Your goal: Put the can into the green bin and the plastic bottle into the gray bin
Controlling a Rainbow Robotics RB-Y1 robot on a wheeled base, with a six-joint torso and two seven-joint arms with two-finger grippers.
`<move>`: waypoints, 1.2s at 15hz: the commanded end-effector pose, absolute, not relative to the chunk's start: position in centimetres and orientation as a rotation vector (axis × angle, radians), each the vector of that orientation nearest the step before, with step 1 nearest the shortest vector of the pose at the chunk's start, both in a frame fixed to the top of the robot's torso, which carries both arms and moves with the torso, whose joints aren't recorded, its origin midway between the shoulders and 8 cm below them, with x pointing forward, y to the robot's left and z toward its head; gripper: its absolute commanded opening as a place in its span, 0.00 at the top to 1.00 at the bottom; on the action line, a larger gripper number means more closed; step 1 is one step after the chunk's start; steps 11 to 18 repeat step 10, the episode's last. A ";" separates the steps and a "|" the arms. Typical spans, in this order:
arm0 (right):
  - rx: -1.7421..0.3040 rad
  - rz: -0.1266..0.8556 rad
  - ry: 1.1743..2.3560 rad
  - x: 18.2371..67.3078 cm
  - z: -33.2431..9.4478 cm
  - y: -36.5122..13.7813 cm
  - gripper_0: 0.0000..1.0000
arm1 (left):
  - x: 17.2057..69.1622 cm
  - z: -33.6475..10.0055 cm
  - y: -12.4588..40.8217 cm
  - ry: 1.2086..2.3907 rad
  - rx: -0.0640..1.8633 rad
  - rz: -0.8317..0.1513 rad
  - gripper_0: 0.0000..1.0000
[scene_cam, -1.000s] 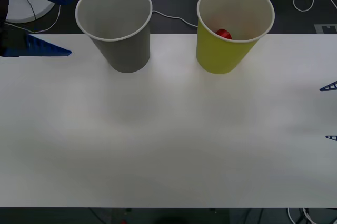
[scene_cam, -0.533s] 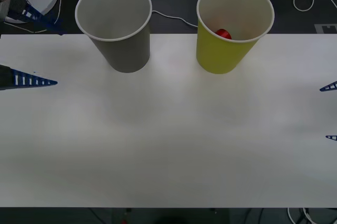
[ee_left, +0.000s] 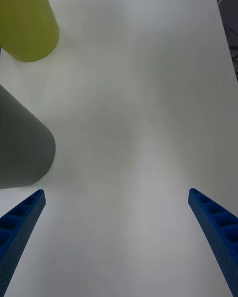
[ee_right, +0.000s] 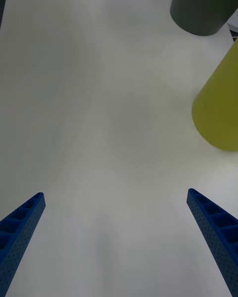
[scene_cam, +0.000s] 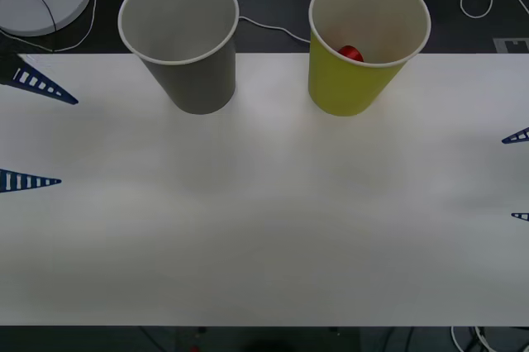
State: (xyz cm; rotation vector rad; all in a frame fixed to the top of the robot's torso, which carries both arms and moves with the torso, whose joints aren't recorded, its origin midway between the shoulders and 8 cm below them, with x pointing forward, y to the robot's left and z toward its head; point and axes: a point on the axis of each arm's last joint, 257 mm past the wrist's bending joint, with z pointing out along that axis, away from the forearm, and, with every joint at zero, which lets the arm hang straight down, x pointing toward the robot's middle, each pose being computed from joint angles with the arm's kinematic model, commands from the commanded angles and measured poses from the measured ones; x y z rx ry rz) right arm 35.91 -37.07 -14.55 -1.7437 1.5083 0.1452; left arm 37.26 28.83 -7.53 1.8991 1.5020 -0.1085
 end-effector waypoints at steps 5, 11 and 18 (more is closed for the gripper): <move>-1.744 0.145 1.508 35.9 -14.5 -37.1 0.00 | 35.6 -9.6 29.8 1.518 1.930 -0.113 0.00; -1.744 0.145 1.508 35.9 -14.5 -37.1 0.00 | 35.6 -9.6 29.9 1.518 1.930 -0.113 0.00; -1.744 0.145 1.508 35.9 -14.5 -37.1 0.00 | 35.6 -9.6 29.9 1.518 1.930 -0.113 0.00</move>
